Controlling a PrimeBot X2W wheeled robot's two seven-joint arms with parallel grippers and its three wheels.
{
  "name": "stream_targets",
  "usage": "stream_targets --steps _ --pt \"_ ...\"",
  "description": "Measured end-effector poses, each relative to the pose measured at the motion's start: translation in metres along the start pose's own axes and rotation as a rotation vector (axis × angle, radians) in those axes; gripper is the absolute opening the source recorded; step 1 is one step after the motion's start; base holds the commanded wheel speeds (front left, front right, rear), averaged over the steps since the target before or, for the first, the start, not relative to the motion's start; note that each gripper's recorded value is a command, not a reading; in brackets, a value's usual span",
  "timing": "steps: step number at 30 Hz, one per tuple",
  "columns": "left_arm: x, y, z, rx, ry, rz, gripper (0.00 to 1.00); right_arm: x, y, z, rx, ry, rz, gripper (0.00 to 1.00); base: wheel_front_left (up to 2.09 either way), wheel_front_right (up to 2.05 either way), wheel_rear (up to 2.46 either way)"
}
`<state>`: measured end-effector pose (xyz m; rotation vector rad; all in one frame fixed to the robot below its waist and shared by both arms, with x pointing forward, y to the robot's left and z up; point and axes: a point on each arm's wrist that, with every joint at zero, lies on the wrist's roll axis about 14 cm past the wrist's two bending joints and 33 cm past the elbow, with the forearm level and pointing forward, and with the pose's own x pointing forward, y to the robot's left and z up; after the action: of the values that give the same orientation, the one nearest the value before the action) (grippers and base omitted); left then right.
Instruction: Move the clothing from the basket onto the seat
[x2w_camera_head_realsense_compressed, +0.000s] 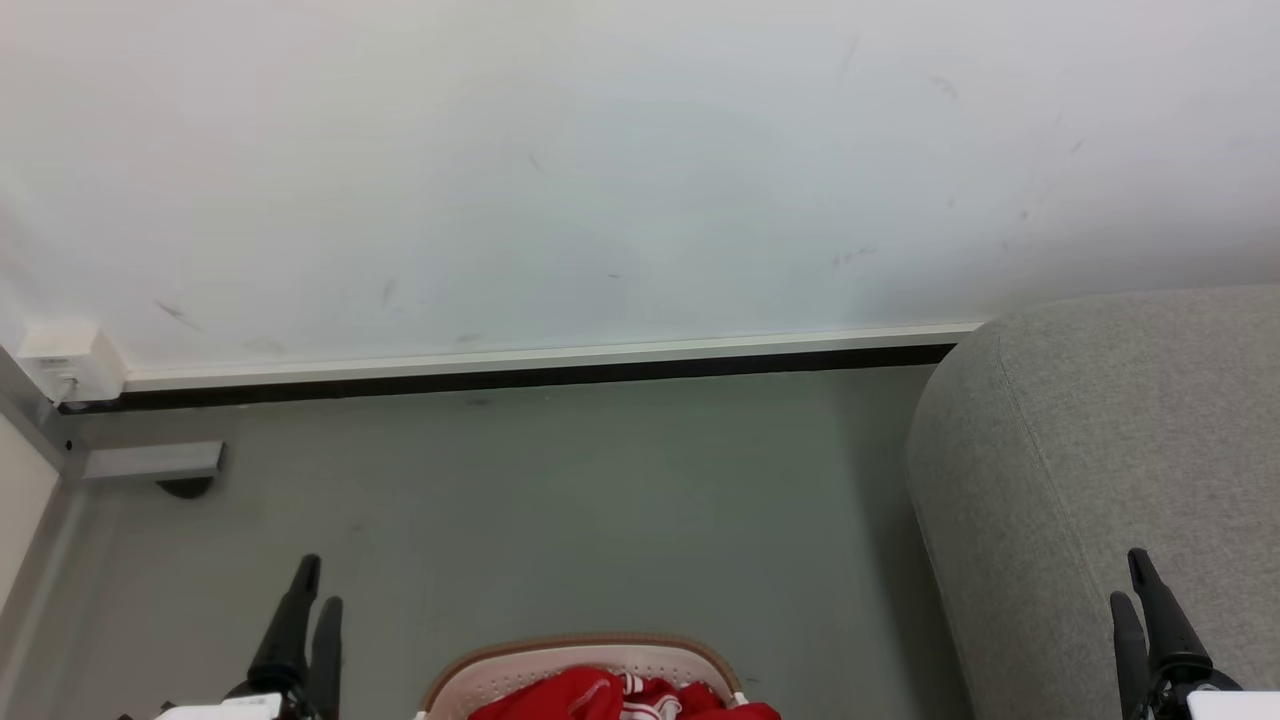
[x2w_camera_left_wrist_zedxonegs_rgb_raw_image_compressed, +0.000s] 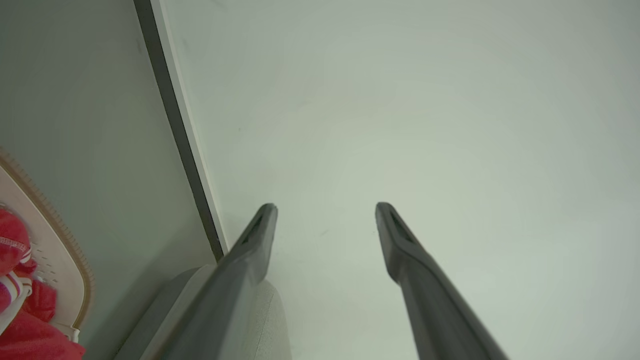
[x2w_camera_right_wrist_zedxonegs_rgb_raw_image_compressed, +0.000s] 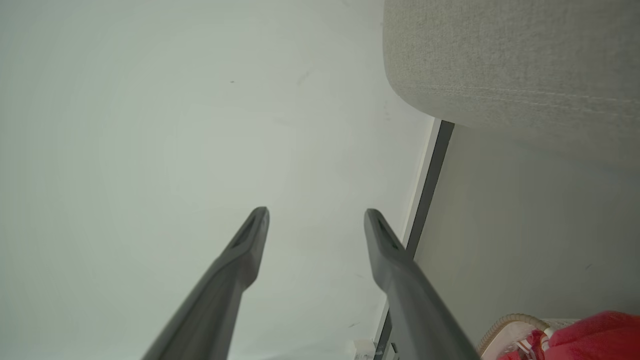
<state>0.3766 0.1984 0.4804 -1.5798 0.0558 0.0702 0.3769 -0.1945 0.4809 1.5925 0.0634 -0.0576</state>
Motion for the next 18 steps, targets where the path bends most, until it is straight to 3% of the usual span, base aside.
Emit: stream_targets --steps 11,18 --pt "0.001 -0.013 0.007 0.049 -0.049 -0.038 1.0 0.003 0.015 -0.015 -0.009 0.016 0.045 1.0 0.0 0.0 0.0" --pt "0.001 -0.024 0.003 0.213 -0.047 -0.065 1.0 0.005 0.023 -0.021 -0.102 0.028 0.07 1.0 0.0 0.0 0.0"
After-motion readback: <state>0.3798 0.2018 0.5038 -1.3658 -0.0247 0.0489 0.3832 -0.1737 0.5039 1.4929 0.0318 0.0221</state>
